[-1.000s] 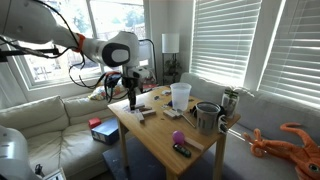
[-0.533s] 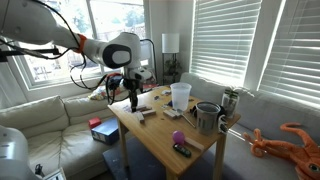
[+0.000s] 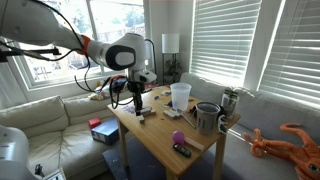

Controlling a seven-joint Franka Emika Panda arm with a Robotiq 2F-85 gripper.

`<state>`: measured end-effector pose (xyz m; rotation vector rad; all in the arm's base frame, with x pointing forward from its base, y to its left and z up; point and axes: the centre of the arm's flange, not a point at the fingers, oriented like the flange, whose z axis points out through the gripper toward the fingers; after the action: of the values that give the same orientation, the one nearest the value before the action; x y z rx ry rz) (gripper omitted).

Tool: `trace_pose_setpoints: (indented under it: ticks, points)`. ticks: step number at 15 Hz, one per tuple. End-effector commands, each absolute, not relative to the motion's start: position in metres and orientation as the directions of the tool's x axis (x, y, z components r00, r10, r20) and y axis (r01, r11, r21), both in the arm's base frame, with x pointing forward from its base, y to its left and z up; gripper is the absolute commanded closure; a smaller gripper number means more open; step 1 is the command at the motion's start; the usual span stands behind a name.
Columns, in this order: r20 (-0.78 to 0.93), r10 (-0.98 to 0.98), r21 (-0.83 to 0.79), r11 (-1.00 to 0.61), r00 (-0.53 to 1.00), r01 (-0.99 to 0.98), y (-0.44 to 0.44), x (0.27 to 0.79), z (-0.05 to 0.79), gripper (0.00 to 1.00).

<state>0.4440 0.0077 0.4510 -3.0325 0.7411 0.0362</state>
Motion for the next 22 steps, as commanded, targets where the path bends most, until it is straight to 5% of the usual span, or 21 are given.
trace_pose_setpoints:
  ticks: [1, 14, 15, 16, 18, 22]
  points:
    - [-0.022, -0.428, 0.015, -0.904, 0.903, -0.428, -0.014, 0.432, 0.442, 0.93]
    - [0.020, -0.424, -0.031, -0.905, 0.905, -0.423, -0.036, 0.420, 0.403, 0.93]
    - [0.023, -0.426, -0.027, -0.905, 0.904, -0.425, -0.037, 0.419, 0.404, 0.84]
    - [0.028, -0.422, -0.026, -0.907, 0.906, -0.421, -0.037, 0.418, 0.405, 0.46]
    - [0.038, -0.414, -0.024, -0.910, 0.909, -0.414, -0.037, 0.414, 0.408, 0.41]
    - [0.054, -0.419, -0.022, -0.908, 0.906, -0.418, -0.043, 0.404, 0.411, 0.12]
